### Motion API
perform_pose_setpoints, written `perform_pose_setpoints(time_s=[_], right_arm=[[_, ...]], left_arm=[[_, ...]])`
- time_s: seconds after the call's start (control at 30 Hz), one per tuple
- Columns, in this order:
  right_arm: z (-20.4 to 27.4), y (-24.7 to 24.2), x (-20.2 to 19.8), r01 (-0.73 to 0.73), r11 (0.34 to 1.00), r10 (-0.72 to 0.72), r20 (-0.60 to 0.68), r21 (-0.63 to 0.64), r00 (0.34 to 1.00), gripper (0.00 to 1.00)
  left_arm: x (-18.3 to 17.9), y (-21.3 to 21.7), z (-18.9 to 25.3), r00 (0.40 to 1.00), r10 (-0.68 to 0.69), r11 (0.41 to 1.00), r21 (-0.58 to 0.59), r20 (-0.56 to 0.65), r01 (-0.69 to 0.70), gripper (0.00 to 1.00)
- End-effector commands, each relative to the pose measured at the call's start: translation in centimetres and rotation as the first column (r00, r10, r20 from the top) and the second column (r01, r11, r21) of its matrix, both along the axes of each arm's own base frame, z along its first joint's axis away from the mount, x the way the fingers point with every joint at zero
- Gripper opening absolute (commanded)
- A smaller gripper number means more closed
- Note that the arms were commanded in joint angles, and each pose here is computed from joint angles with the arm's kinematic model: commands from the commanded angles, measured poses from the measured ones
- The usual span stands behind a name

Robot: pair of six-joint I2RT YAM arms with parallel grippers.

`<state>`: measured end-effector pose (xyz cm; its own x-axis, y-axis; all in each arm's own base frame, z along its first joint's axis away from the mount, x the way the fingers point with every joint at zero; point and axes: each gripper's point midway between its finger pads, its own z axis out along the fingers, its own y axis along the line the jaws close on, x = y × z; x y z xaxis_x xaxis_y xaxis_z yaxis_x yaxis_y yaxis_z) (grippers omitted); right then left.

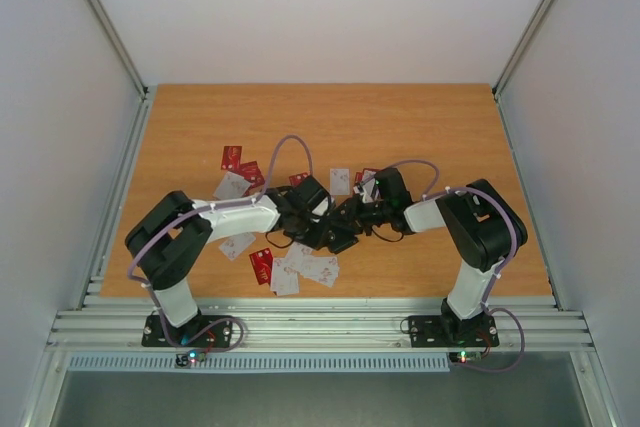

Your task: Put the credit cards into the card holder

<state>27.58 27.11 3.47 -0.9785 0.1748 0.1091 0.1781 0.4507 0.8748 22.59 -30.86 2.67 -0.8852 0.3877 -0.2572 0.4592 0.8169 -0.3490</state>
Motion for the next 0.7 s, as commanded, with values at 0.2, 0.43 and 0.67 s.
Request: perform_pose_setpoints(time_s=[0.2, 0.43, 0.67], right_arm=[[-5.0, -2.6, -3.3, -0.008, 0.985, -0.024, -0.184, -0.172, 0.983, 0.27], [-5.0, -2.7, -3.4, -0.018, 0.985, -0.015, -0.186, -0.174, 0.982, 0.27], [-5.0, -2.8, -3.5, -0.02, 0.985, -0.013, -0.189, -0.17, 0.982, 0.27]], left_arm=[[1.3, -0.6, 0.2, 0.993, -0.03, 0.999, 0.039, 0.112, 0.026, 0.39], [2.9, -0.1, 0.8, 0.985, 0.001, 0.996, 0.09, 0.173, -0.017, 0.32], [2.3, -1.8, 0.7, 0.992, -0.034, 0.999, 0.025, 0.123, 0.031, 0.31]])
